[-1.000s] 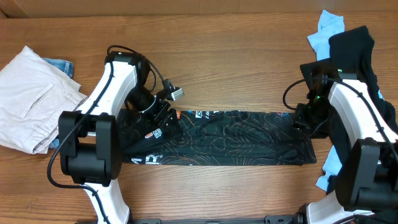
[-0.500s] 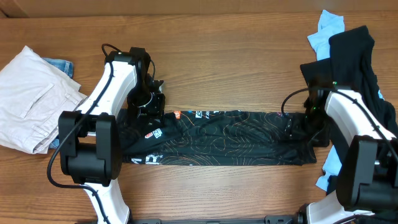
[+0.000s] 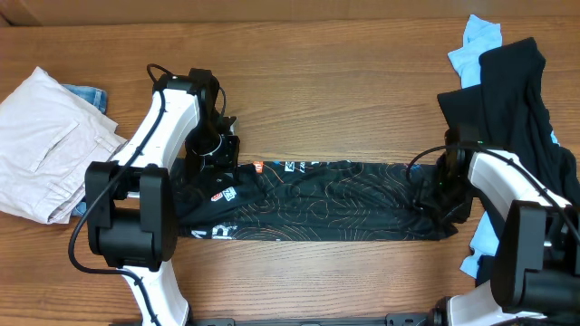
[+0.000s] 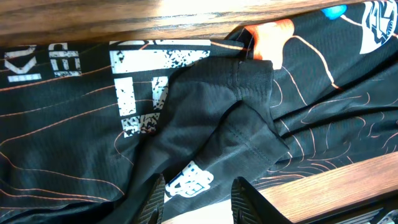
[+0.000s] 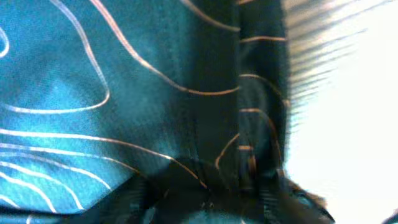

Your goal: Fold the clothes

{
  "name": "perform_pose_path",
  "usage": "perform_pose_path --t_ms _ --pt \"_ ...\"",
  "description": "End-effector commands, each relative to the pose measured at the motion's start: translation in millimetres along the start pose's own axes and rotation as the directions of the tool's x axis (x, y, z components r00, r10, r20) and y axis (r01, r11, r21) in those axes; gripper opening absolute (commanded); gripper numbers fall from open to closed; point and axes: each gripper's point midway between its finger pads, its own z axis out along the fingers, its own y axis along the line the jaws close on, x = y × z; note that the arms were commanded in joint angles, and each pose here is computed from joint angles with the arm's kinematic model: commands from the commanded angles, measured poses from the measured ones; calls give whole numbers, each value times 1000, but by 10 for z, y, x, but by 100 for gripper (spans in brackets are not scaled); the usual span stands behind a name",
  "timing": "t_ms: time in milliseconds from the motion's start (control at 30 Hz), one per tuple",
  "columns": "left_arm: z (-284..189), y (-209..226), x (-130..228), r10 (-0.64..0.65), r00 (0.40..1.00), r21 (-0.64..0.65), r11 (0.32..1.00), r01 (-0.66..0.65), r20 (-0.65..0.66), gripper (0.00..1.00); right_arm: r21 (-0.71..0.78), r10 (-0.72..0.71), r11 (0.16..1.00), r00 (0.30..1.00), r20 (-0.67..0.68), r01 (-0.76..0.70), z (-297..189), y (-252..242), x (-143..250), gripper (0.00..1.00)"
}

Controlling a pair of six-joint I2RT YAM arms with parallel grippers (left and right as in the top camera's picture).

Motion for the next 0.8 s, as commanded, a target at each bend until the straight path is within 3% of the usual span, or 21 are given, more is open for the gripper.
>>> perform_pose_path --t_ms 0,167,267,467,633,767 --pt "-2 22 -48 -14 1000 -11 1000 14 6 37 -71 -1 998 1000 -22 0 74 107 58 41" --pt "-2 22 -42 -14 1000 -11 1000 14 3 34 -65 -2 998 1000 6 3 74 103 -8 6" --pt "-7 20 -46 -14 1000 -9 1000 14 5 27 6 55 998 998 35 -55 53 -18 -75 4" --pt "-204 71 -139 -41 998 -2 999 41 45 23 26 149 988 982 111 -153 -165 -198 -361 4" --pt "-473 185 -209 -79 992 9 997 79 96 23 118 282 944 940 191 -308 -526 -683 -593 4" --pt "-565 286 -230 -157 980 25 988 155 123 24 132 245 951 943 224 -278 -847 -737 -734 4"
